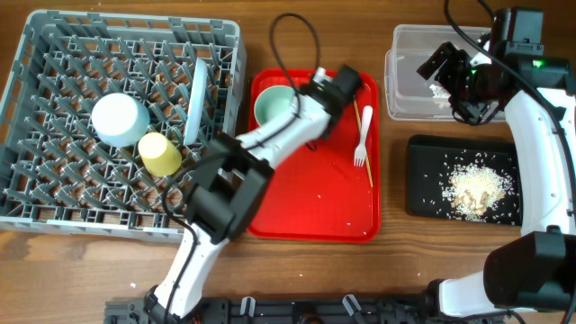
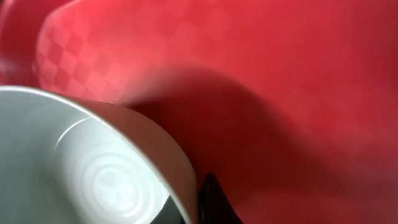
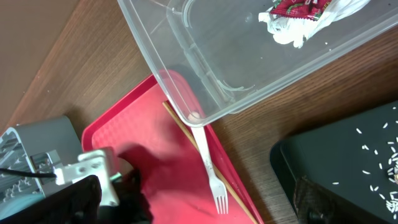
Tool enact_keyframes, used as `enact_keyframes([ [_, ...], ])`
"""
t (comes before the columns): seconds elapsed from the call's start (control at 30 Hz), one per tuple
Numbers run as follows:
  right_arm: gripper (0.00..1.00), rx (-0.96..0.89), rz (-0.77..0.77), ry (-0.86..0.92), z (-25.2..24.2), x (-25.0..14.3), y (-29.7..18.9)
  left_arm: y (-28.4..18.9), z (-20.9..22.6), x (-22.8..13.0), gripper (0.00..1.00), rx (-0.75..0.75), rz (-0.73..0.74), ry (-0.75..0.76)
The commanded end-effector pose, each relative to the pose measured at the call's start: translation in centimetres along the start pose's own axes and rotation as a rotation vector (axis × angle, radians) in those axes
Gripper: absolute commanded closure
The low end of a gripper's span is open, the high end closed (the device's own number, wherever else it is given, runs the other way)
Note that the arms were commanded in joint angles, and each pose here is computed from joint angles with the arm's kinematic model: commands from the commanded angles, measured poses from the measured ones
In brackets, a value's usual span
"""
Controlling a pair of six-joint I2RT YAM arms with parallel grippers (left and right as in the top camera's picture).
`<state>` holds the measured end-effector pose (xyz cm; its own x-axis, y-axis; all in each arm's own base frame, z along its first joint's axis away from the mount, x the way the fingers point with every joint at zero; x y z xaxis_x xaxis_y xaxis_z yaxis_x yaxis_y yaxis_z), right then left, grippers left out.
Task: Sort waste into correct bins and load items into the dishwasher rack
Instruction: 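Grasp the green bowl rim with the left gripper and lift it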
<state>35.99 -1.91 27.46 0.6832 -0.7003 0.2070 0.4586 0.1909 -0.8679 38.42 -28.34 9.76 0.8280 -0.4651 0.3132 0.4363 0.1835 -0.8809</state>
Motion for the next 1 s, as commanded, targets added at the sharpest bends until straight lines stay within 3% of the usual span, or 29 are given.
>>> enact_keyframes([
  [0.0,0.0,-0.013,-0.002,0.011,-0.1,-0.1,0.3,-1.6,-2.0,-0.4,0.96,0.266,-0.088,0.132],
  [0.1,0.0,-0.013,-0.002,0.011,-0.1,-0.1,0.3,-2.6,-2.6,-0.4,0.96,0.362,-0.131,0.155],
  [0.3,0.0,-0.013,-0.002,0.011,-0.1,-0.1,0.3,-3.8,-0.6,0.0,0.96,0.372,-0.127,0.121],
  [0.53,0.0,-0.013,-0.002,0.011,-0.1,-0.1,0.3,-9.2,5.1,2.0,0.96,0.263,-0.209,-0.048],
  [0.8,0.0,-0.013,-0.002,0.011,-0.1,-0.1,0.3,-19.7,14.4,1.4,0.96,0.166,-0.4,-0.324],
  [0.97,0.0,-0.013,-0.002,0.011,-0.1,-0.1,0.3,-27.0,21.5,-4.2,0.96,0.05,-0.454,-0.695],
])
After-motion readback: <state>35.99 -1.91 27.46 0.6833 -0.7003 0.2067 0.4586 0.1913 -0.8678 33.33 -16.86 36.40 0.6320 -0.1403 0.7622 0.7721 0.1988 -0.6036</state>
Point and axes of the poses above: each gripper's point midway between its finger pads, its own y axis out along the fingers, its own z axis along the line the jaws close on, x = y × z, the point moved 9 cm from there along -y, back along the fingers, and after that the axes turned 5 degrees about y, right-handed, at the moved point
